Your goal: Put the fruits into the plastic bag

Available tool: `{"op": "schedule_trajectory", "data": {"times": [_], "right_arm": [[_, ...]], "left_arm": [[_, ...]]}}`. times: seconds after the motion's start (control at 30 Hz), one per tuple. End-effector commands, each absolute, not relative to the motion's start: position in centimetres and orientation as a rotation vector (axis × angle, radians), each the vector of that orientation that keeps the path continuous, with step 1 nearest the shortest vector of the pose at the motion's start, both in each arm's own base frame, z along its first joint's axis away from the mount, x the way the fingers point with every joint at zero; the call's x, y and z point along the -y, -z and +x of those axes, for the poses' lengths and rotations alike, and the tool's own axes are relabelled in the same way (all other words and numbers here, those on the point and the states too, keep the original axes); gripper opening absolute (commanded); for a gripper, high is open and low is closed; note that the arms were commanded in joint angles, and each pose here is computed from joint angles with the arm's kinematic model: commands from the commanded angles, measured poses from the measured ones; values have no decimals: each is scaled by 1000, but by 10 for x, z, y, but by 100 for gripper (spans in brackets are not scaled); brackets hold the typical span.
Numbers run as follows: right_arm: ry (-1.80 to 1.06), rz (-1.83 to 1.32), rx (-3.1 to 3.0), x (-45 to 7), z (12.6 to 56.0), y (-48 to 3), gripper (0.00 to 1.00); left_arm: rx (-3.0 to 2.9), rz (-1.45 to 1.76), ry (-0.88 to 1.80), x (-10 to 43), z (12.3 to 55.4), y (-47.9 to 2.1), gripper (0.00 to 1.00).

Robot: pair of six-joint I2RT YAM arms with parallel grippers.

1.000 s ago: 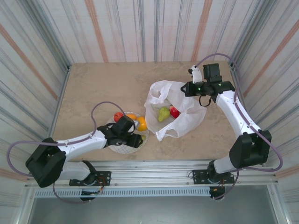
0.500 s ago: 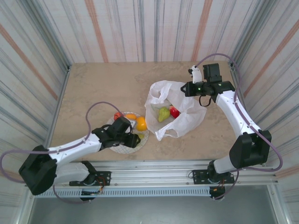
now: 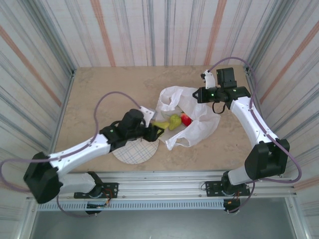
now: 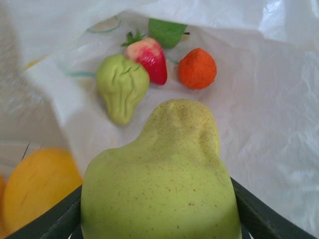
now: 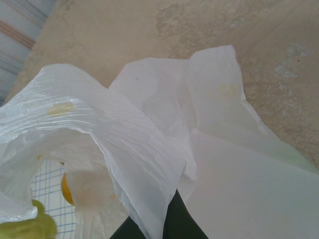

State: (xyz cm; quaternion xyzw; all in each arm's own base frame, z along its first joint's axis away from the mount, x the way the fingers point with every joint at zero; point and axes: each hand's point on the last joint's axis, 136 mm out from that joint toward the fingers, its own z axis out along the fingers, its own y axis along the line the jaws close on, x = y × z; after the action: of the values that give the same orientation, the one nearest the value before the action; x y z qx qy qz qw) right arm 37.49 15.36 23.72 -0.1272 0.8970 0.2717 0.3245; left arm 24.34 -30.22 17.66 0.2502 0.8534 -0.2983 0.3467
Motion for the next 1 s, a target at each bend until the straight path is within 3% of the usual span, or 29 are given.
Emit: {"op": "schedule_trajectory", "data": {"times": [0.0,0.3,0.6,0.97], "right_arm": [[-764,-326,-2379,-159,362,-235,0],[-804,-325,-2371,-165,362,-237,0],[-799,-335,-2373,-166,361,-238,0],[-819,-356,-2384,-169,363,-234,0]], "left_arm": [[-2134,754,772,333,256,-184,56],[-2134,670,655,378,315,-159,56],[-2085,401,378,367,376,-154,56],[-2086,274,314,395,419,-128,61]]}}
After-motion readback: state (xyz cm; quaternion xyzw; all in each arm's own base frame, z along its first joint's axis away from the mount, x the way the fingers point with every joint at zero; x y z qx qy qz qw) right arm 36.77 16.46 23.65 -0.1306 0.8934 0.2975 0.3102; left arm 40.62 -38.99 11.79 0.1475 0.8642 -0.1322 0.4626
